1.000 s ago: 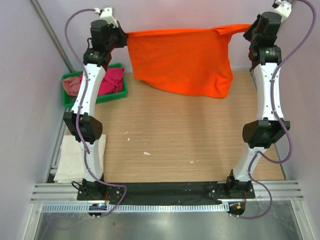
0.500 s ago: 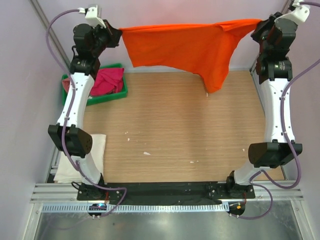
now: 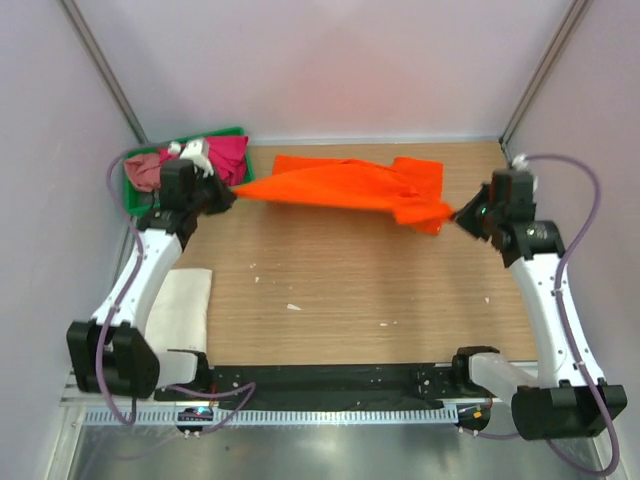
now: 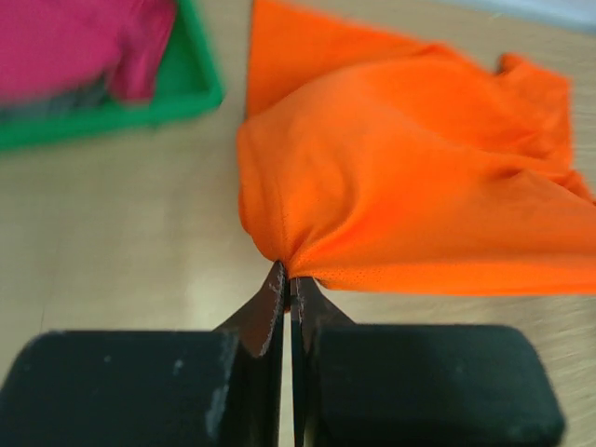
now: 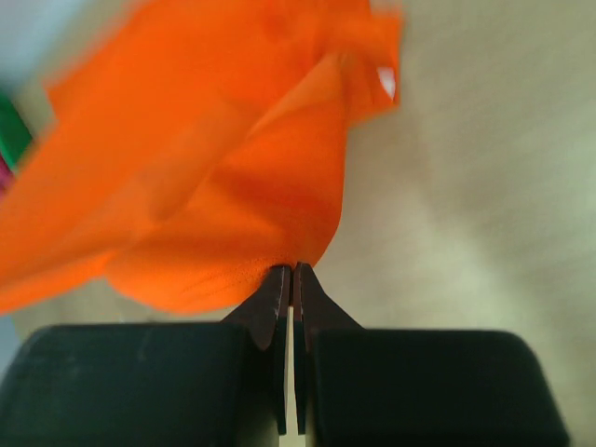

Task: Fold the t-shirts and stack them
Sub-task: Flatten the tshirt out

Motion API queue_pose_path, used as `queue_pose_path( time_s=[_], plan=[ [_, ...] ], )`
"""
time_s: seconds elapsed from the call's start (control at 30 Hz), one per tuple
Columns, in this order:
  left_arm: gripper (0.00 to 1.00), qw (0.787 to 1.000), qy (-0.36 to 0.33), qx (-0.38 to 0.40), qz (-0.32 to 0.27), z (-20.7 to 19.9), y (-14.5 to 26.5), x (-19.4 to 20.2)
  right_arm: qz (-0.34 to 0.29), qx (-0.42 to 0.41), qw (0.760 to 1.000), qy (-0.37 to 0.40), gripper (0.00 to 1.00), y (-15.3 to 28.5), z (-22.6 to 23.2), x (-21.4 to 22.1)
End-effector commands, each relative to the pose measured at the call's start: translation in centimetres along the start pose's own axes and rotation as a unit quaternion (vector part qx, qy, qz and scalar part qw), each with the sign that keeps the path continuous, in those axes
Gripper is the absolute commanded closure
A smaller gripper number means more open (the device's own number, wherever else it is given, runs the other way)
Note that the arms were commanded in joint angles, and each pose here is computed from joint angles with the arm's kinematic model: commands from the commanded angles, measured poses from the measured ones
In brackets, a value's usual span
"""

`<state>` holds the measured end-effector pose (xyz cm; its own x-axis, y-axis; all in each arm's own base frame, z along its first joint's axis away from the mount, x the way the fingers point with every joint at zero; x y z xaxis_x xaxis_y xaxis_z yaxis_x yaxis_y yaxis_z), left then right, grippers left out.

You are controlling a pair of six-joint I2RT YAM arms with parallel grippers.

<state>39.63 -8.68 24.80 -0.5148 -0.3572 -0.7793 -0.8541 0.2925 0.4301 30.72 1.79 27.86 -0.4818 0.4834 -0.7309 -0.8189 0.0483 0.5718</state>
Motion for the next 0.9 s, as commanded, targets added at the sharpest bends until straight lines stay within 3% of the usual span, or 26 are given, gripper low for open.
queue_pose_path(
  time_s=[0.0, 0.13, 0.17, 0.2, 0.23, 0.27, 0.4, 0.5, 0.57, 0.7, 0.77, 0.87],
  plan=[
    [1.00, 0.984, 0.087, -0.156, 0.020, 5.6, 4.9, 5.1, 0.227, 0.006, 0.972, -0.055, 0.98, 3.4, -1.3, 13.3],
    [1.00, 0.958, 0.147, -0.229, 0.088, 8.4, 7.0, 12.1, 0.332, 0.011, 0.940, -0.078, 0.98, 7.1, -2.4, 19.9],
    [0.95, 0.948, 0.160, -0.254, 0.107, 9.4, 7.6, 14.0, 0.354, 0.017, 0.931, -0.086, 0.95, 7.8, -2.8, 21.0],
    [0.57, 0.943, 0.172, -0.262, 0.111, 9.7, 7.9, 14.6, 0.368, 0.014, 0.925, -0.091, 0.83, 8.2, -3.2, 22.1],
    [0.44, 0.941, 0.174, -0.267, 0.116, 9.8, 8.2, 15.0, 0.372, 0.015, 0.924, -0.082, 0.77, 8.4, -3.5, 22.3],
    [0.22, 0.943, 0.162, -0.268, 0.110, 9.9, 8.6, 14.6, 0.371, 0.023, 0.927, -0.052, 0.58, 8.2, -3.8, 21.7],
    [0.19, 0.952, 0.135, -0.258, 0.090, 9.1, 8.5, 11.7, 0.319, 0.013, 0.948, 0.002, 0.46, 4.6, -2.6, 18.5],
    [0.32, 0.967, 0.121, -0.199, 0.100, 7.1, 6.9, 10.3, 0.289, 0.034, 0.956, 0.040, 0.45, 0.8, -1.8, 15.7],
    [0.35, 0.975, 0.124, -0.155, 0.097, 5.7, 5.4, 9.4, 0.226, 0.035, 0.972, 0.050, 0.43, -2.7, -0.9, 12.7],
    [0.32, 0.975, 0.104, -0.101, 0.168, 3.2, 0.3, 11.3, 0.134, 0.063, 0.987, 0.058, 0.42, -10.2, 0.7, 8.3],
    [0.29, 0.976, 0.070, -0.077, 0.190, 0.8, -1.7, 11.4, 0.125, 0.078, 0.987, 0.060, 0.41, -13.8, 1.3, 7.7],
    [0.30, 0.965, 0.079, -0.067, 0.241, -0.2, -5.1, 13.5, 0.112, 0.102, 0.986, 0.072, 0.40, -18.5, 1.5, 7.0]
  ],
)
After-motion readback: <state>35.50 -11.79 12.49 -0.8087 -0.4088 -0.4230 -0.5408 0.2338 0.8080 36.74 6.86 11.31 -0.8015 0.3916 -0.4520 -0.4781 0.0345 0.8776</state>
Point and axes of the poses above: each gripper's point midway between its finger pads, its own y axis back along the fingers, its own z axis along the line the jaws close on, x = y × z, the point moved 1 cm from there along y, back along the fingers, and after that the axes turned 7 degrees about y, right-handed, at the moved point
